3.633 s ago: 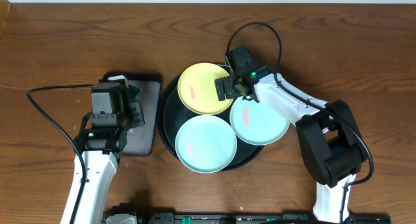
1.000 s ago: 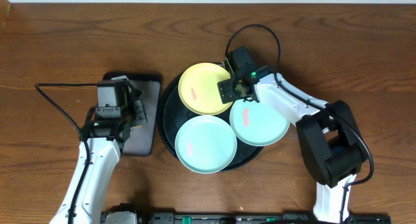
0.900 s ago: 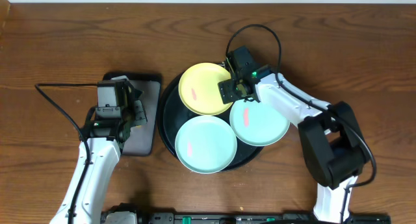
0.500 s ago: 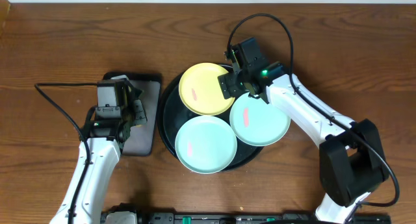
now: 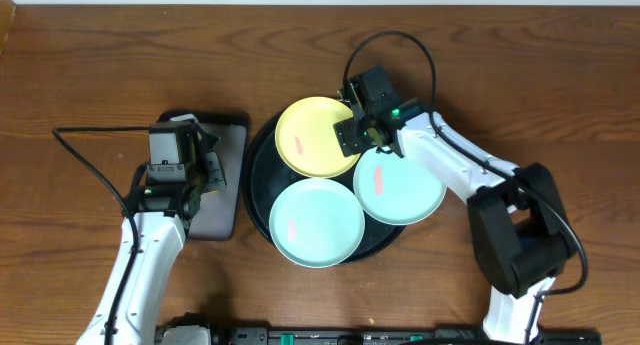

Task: Clean dirty plates on tray and stack at the side

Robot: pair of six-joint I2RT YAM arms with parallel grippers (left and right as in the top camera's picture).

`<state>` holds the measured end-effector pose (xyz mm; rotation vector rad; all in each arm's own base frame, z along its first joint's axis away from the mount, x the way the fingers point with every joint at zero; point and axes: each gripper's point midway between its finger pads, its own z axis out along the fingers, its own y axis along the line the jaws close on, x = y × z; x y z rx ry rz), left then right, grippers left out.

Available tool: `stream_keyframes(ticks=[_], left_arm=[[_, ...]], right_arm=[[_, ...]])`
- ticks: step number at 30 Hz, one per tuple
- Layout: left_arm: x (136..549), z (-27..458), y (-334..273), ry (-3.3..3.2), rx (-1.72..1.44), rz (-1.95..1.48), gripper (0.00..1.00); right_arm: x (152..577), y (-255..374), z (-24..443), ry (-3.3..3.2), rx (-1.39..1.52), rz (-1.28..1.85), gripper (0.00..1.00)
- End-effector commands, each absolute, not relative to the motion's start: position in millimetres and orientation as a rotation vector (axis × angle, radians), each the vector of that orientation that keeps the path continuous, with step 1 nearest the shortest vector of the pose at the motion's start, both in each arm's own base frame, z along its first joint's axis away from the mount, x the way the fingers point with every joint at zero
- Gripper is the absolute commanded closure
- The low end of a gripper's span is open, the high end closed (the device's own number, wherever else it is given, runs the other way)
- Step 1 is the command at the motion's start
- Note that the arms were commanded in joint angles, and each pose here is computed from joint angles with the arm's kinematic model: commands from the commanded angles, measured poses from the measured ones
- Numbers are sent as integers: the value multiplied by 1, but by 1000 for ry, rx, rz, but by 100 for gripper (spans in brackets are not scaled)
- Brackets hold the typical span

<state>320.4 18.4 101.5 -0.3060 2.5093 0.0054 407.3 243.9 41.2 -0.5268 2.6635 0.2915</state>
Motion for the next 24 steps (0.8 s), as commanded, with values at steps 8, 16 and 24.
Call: stream_keyframes(ticks=[8,16,24], left_arm=[[322,103,19,2498,-300,12,93],[323,103,19,2493,-299,12,92],[331,110,20,2457,-240,26,92]], right_arm=[[408,254,7,2692,-550,300,48],[413,255,11,2672,-541,308,98],[410,261,50,2610,-549,329,99]])
